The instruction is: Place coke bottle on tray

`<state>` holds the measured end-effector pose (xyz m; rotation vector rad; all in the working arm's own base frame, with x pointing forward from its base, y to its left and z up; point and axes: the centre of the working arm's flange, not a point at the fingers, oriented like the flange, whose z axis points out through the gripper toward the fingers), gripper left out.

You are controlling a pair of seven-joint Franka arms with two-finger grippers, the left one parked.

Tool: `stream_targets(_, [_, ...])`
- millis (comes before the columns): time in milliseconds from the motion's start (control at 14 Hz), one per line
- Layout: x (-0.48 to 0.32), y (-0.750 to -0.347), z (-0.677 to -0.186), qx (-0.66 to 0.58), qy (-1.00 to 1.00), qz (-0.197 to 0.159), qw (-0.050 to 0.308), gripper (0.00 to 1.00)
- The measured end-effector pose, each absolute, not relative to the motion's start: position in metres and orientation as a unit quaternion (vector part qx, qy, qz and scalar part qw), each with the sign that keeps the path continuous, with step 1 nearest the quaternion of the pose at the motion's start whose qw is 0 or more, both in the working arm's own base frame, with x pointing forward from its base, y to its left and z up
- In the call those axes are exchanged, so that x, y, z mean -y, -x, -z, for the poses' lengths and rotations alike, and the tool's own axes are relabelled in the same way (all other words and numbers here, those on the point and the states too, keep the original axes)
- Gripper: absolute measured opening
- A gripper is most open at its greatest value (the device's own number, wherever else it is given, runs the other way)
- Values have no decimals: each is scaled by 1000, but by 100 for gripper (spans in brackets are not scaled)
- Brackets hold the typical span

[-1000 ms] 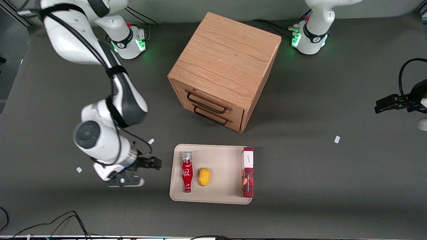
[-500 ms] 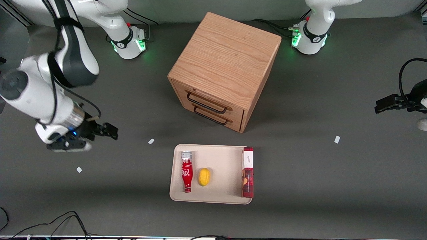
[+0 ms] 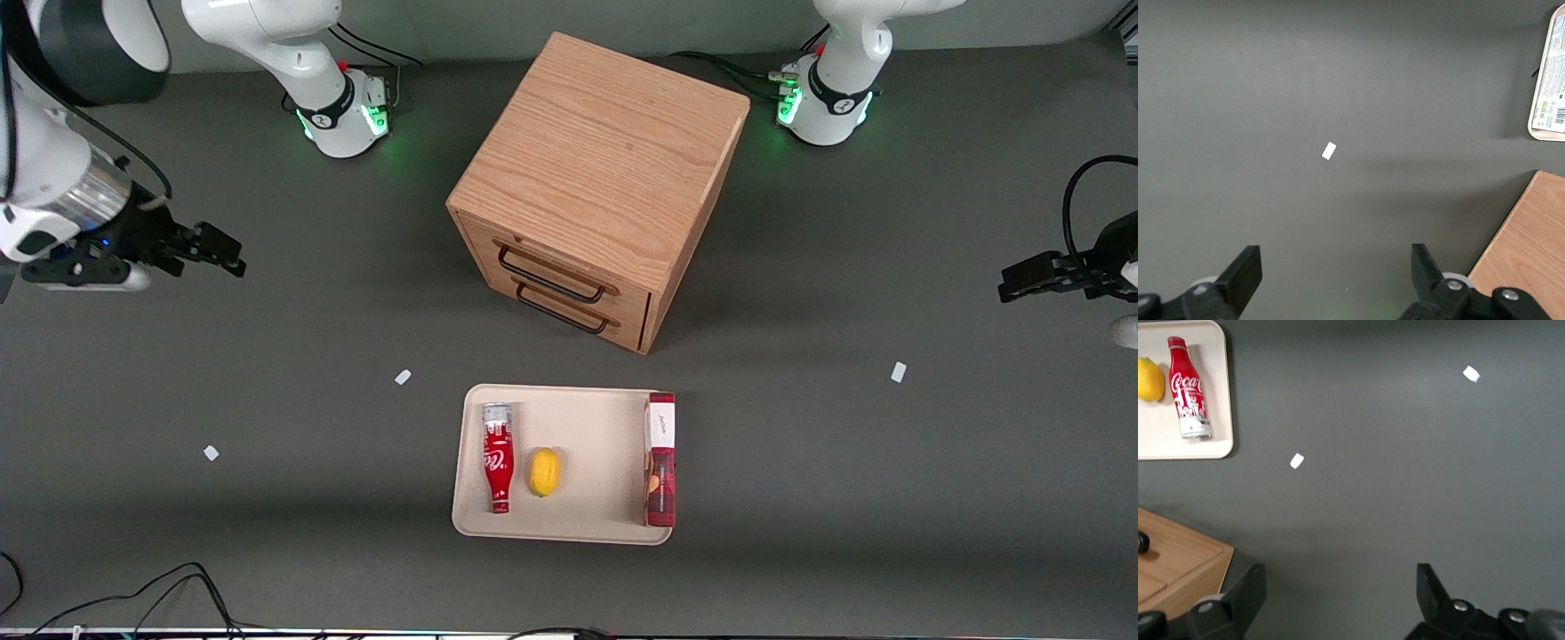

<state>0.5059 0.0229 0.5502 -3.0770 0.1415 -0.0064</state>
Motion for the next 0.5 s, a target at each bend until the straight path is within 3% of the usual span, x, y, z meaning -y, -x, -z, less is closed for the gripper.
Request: stream_targets(500, [-20,-499,-579,-45,998,-22,27,100])
